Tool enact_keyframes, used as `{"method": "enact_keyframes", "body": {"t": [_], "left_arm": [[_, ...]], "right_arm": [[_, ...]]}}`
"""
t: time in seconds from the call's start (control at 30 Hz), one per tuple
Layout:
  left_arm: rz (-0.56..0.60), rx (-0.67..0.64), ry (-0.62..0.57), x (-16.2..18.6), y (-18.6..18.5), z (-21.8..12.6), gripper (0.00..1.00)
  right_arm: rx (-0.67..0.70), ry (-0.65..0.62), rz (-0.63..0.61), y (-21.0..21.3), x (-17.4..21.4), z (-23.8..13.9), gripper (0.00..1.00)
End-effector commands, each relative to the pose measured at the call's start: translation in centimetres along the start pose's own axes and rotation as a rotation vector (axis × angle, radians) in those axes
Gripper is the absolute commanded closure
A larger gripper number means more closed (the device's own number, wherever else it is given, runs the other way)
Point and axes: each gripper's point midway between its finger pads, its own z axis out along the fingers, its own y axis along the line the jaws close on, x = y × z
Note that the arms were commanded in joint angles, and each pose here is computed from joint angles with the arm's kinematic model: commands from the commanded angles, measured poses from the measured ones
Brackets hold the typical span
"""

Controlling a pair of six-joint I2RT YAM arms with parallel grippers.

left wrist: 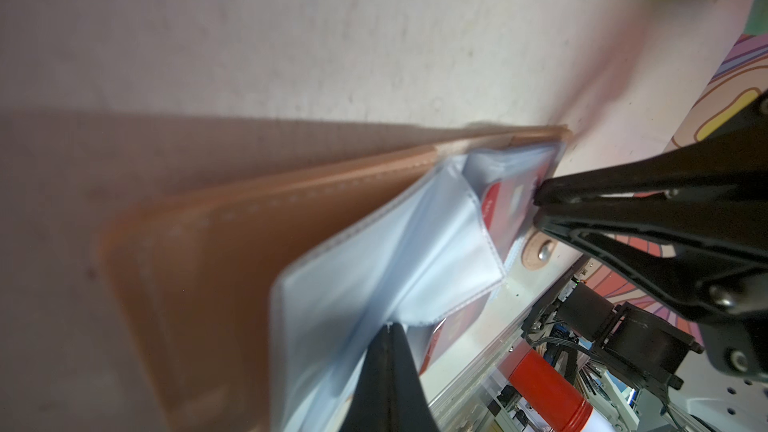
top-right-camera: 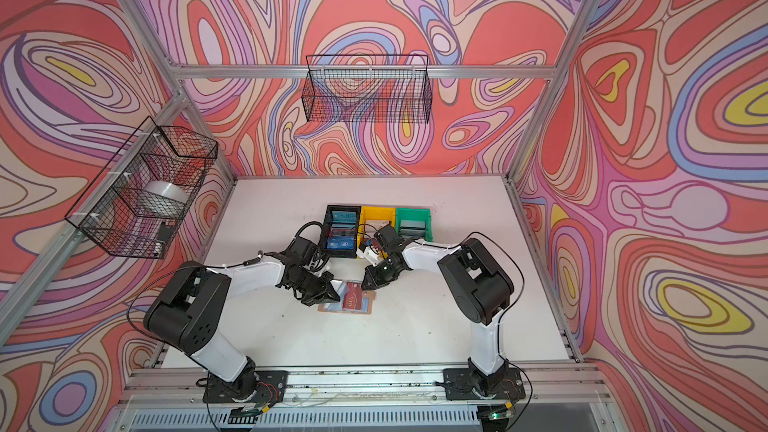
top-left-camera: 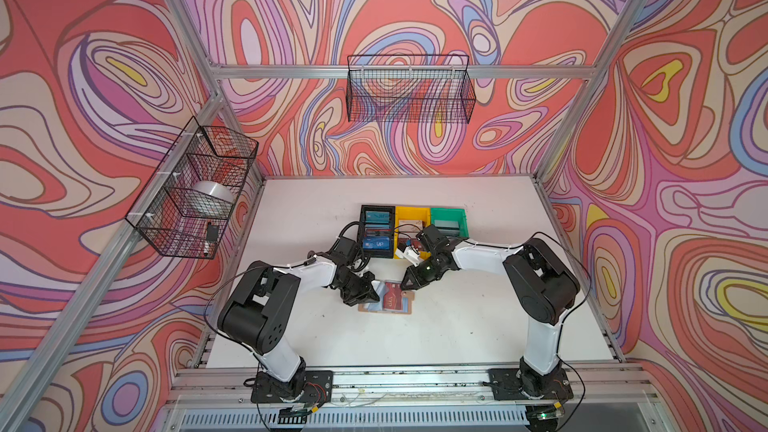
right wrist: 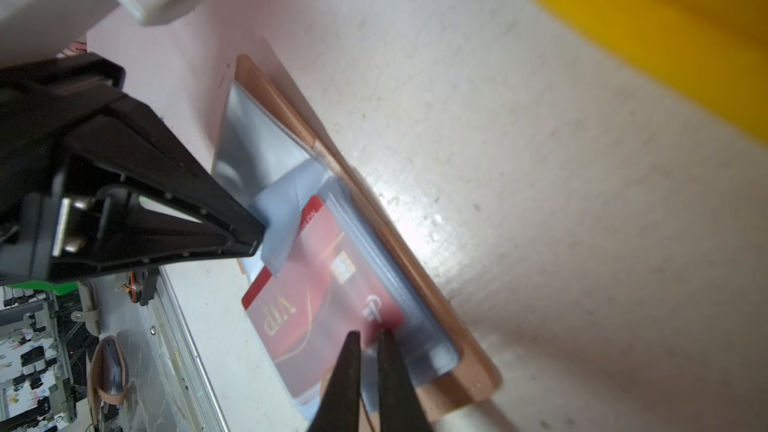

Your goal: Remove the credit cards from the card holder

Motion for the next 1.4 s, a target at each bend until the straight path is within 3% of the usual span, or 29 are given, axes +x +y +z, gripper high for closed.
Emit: {"method": "enact_keyframes", "body": {"t": [0.0, 0.83, 1.37], "left_arm": [[-0.019, -0.058, 0.013, 0.0, 1.4, 0.4, 1.0], [-0.011, 0.013, 0.006, -0.2, 0.2, 0.2, 1.0], [0.01, 0.064, -0.048, -0.2, -1.2, -2.1, 1.0]], "right_arm": [[-0.037, -0.03, -0.043, 1.5, -0.9, -0.8, 0.87], [-0.106, 0.042, -0.057, 2.5, -0.9, 2.6, 0.87], [-0.156, 0.051, -0.089, 4.2, -1.7, 2.9, 0.87]]}}
